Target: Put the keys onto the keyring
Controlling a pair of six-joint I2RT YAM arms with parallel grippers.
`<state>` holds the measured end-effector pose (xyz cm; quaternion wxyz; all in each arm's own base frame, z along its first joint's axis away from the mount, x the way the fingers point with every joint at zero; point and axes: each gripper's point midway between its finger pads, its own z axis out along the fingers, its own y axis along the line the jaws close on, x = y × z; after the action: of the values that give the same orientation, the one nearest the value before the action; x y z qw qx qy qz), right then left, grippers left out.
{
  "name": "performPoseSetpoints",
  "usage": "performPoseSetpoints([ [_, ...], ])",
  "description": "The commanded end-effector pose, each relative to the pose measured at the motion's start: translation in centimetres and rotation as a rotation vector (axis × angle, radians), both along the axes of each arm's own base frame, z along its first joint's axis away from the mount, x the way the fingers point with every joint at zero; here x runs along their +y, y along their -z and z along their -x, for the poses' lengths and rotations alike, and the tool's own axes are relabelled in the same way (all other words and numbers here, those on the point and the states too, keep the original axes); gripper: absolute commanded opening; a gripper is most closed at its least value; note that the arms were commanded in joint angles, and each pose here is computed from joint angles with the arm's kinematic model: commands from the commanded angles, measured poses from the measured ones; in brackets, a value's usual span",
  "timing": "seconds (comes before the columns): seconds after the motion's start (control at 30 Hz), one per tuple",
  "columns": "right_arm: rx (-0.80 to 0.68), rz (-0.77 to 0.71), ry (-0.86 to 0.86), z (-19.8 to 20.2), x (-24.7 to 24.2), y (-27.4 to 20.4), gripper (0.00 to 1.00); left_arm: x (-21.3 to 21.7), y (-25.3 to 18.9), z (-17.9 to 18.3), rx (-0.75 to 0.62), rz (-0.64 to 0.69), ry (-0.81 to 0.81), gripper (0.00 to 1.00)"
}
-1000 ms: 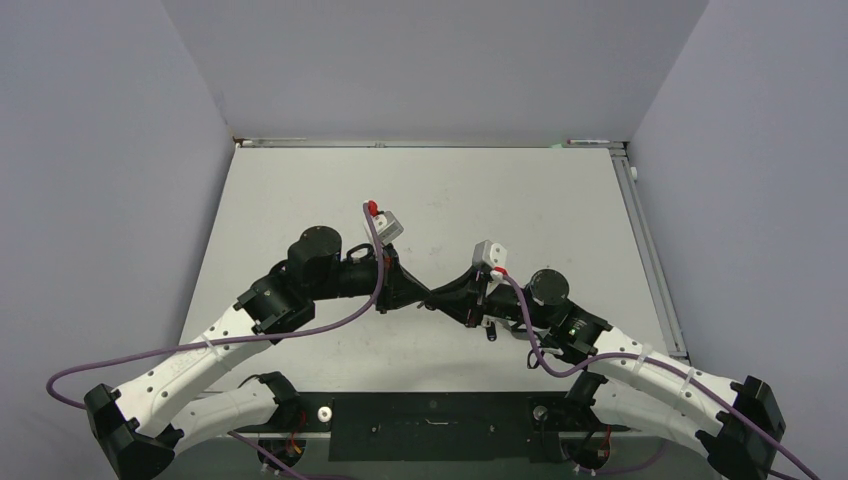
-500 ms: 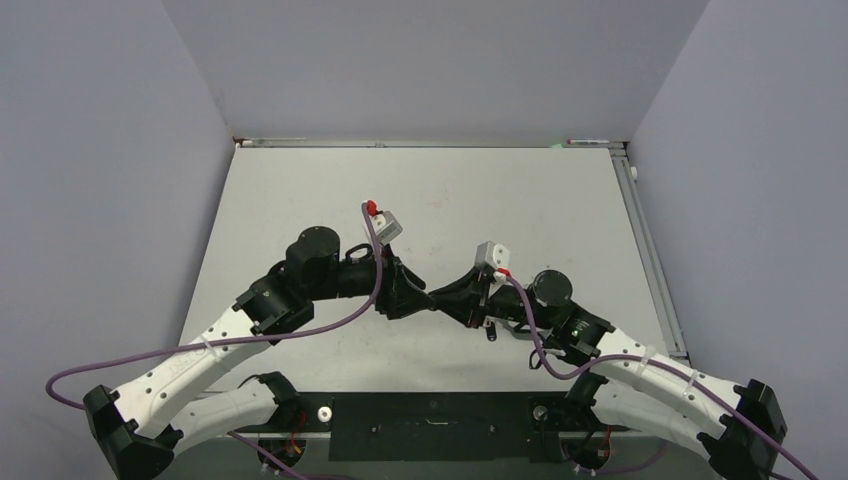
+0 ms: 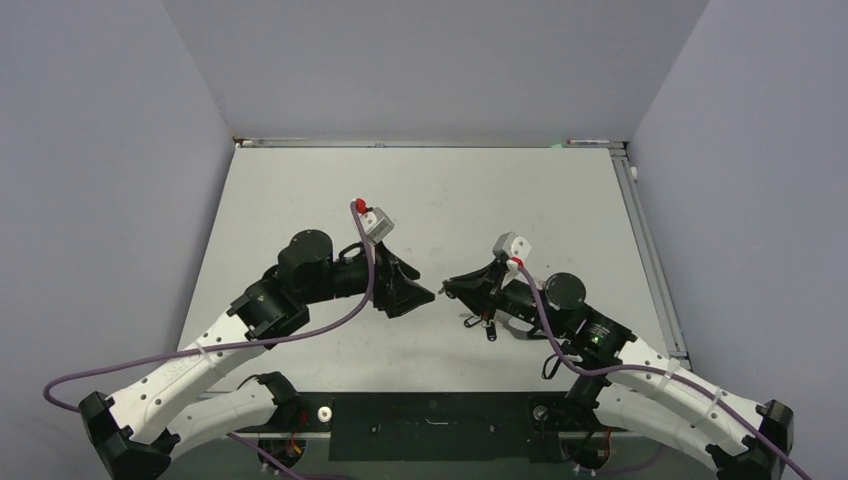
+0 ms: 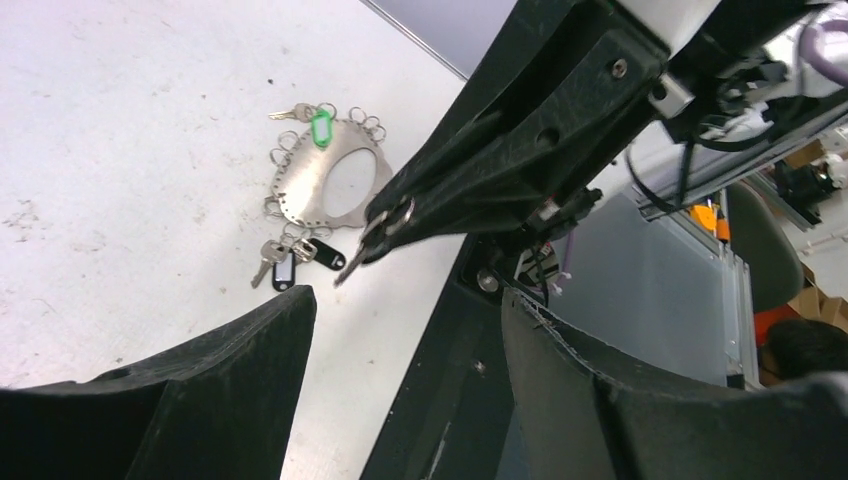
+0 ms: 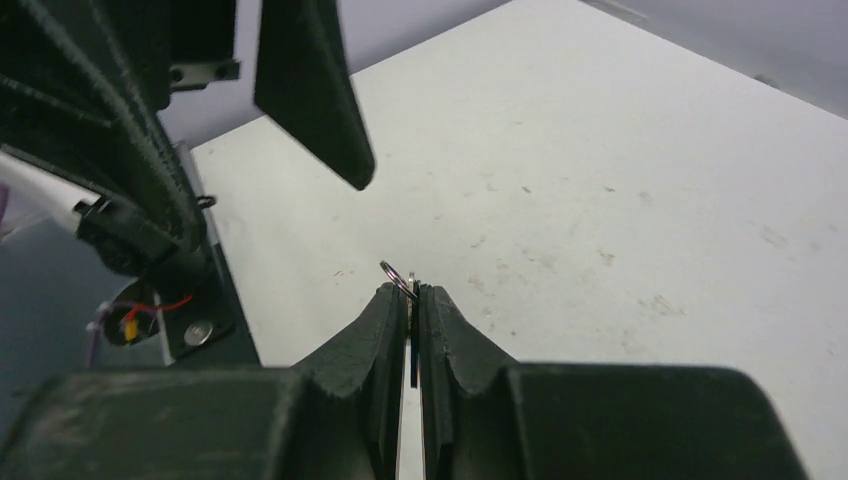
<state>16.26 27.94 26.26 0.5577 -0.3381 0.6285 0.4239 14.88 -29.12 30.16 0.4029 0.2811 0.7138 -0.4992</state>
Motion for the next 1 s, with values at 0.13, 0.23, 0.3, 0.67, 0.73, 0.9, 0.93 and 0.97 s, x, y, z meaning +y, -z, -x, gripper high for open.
performPoseSetpoints([
  [0.13,0.095,-0.011,0.535,-4.6,-8.3,-1.5,0.05,0.0,1.6,-5.1,-0.06,-0.004,-0.229,0.74],
  [0.23,0.099,0.013,0.587,-4.8,-9.4,-1.2,0.05,0.0,2.6,-7.5,-0.081,-0.002,-0.329,0.91],
  [0.3,0.103,0.045,0.605,-5.0,-9.7,-0.8,0.05,-0.1,3.6,-9.1,-0.074,-0.022,-0.38,0.97],
  [0.67,0.126,0.079,0.941,-6.7,-15.9,-1.8,0.05,-4.9,10.4,-13.5,0.01,-0.134,-0.315,0.97],
  [0.73,0.126,0.073,0.952,-6.6,-16.3,-2.1,0.05,-6.2,11.2,-13.6,0.039,-0.144,-0.277,0.86],
  [0.9,0.132,0.067,0.844,-5.8,-14.7,-2.6,0.05,-8.7,9.4,-11.0,-0.026,-0.036,-0.099,0.79],
  [0.93,0.123,0.064,0.792,-5.4,-14.0,-2.9,0.05,-8.9,8.5,-10.0,-0.064,-0.001,-0.057,0.79],
  [0.97,0.112,0.058,0.716,-4.9,-12.9,-3.2,0.05,-8.9,7.8,-9.1,-0.093,0.028,-0.018,0.79],
])
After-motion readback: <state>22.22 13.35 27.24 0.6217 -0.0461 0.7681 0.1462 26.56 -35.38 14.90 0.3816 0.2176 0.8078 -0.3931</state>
